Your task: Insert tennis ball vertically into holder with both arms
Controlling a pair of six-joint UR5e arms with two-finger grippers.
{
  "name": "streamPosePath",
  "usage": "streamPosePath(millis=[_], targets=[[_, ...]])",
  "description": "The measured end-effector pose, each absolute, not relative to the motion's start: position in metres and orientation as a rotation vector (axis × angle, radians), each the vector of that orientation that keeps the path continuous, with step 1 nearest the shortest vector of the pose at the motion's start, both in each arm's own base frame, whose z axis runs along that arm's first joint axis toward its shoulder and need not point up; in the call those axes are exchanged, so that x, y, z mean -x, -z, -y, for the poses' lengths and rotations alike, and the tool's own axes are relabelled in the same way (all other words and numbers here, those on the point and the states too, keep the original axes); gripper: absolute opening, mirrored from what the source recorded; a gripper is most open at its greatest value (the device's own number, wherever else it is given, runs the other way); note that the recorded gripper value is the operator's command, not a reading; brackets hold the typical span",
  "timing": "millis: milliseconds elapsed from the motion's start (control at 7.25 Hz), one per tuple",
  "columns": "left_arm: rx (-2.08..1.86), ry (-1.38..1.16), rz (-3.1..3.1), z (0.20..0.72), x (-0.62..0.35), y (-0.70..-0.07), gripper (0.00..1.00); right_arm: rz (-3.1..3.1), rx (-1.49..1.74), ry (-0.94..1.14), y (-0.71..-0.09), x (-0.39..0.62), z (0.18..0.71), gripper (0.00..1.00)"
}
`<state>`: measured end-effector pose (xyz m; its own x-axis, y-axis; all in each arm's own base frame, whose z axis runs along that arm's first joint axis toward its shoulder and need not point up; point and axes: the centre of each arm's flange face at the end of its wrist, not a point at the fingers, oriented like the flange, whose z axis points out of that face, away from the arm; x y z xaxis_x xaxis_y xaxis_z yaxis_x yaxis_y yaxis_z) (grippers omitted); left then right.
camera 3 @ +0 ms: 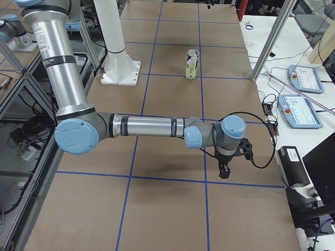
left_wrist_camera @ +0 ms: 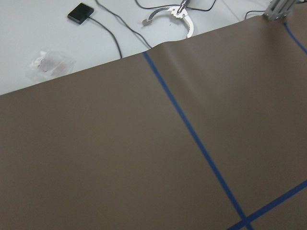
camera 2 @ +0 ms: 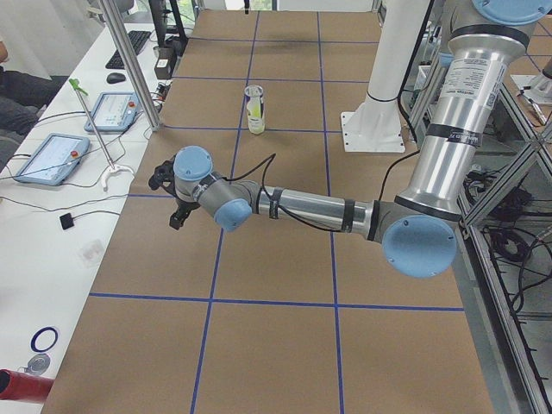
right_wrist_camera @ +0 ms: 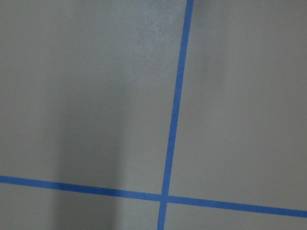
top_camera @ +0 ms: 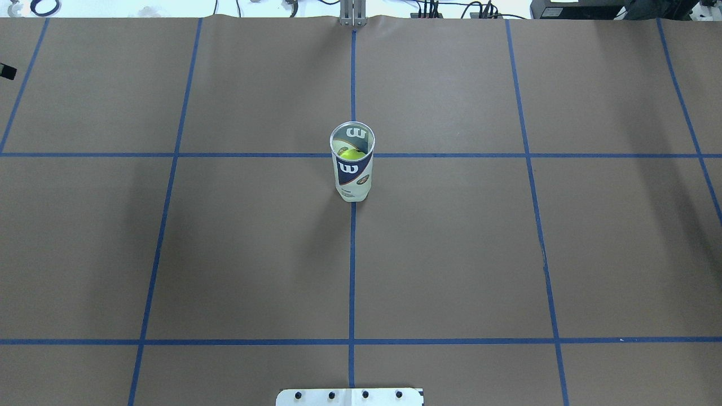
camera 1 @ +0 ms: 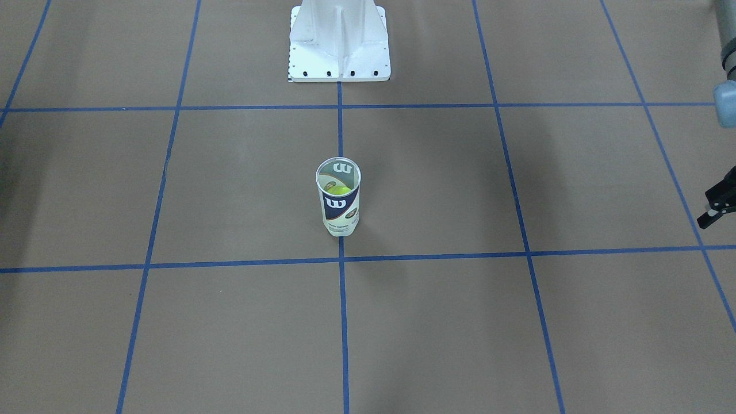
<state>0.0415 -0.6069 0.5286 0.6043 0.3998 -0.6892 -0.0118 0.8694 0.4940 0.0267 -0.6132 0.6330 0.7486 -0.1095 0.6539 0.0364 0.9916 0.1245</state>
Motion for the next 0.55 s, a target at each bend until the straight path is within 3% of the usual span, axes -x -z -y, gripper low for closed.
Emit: streamPosePath(millis=[552], targets=[[-0.289, -0.309, -0.748, 0.583, 0.003, -0.603, 1.00, 0.721, -0.099, 0.074, -0.637, -0.027, 0.609, 0.99]])
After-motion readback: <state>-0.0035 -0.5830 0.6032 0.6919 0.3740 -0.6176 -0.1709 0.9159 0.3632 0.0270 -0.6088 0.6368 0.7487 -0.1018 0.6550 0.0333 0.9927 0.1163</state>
